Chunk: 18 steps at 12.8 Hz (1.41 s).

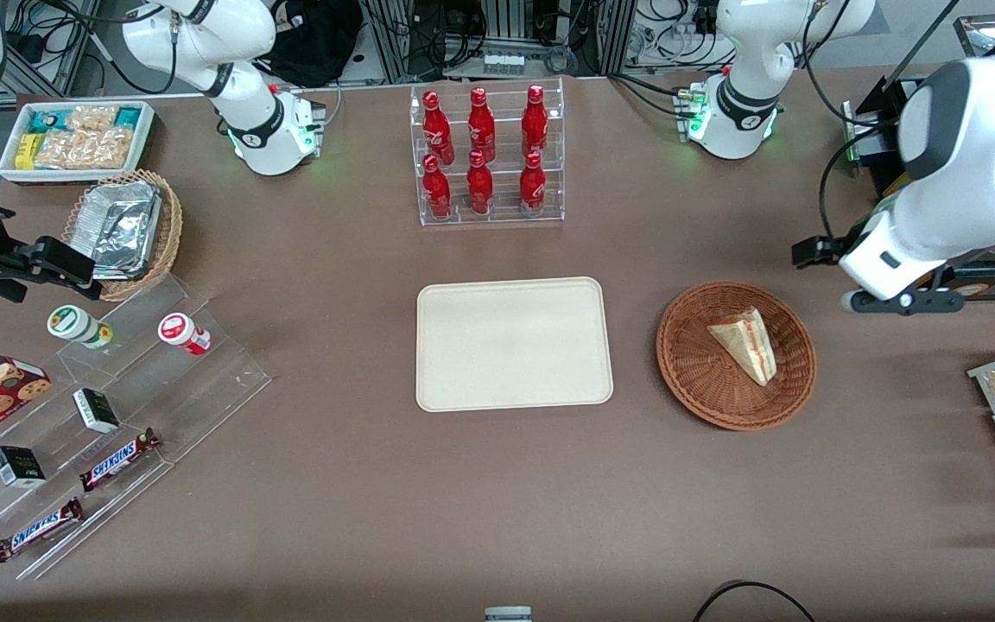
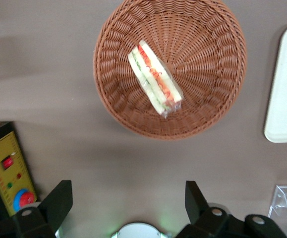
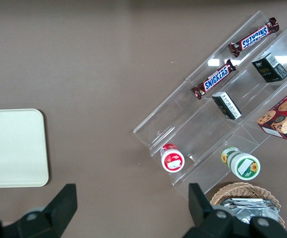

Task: Place sandwich from basket to tray
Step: 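Lower the open left gripper over the wrapped sandwich in the wicker basket, then close the left gripper on the sandwich and lift it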

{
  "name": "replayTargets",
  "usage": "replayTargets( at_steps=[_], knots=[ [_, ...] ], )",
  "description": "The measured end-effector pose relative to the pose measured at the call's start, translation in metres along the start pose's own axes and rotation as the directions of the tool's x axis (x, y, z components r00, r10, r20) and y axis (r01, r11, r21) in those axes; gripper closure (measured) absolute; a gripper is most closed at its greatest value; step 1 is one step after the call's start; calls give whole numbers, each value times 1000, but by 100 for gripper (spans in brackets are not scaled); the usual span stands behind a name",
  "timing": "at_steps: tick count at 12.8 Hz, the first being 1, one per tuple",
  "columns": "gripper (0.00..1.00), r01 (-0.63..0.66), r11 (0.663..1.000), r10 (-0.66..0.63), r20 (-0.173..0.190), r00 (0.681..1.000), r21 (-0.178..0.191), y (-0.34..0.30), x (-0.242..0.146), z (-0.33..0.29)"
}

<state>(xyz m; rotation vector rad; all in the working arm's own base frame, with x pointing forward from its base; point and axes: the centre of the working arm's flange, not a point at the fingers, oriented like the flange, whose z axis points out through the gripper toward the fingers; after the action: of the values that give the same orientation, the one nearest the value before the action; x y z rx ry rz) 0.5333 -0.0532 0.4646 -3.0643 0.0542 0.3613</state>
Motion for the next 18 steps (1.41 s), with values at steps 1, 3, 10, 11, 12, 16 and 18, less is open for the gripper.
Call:
replayTargets(
  at_steps=[1,3,10,11,12,16,18],
  knots=[
    [0,-2,1000,2,-12,1000,-1,1,2,19],
    [0,-13,1000,13,-54,998,-4,8,5,57],
    [0,159,986,-166,-178,970,-50,15,4,120],
    [0,208,976,-217,-192,957,-65,17,3,128],
    [0,265,961,-277,-204,939,-84,20,2,135],
    [0,457,879,-476,-192,858,-136,34,0,152],
    [0,531,832,-554,-185,812,-162,36,4,160]
  ],
)
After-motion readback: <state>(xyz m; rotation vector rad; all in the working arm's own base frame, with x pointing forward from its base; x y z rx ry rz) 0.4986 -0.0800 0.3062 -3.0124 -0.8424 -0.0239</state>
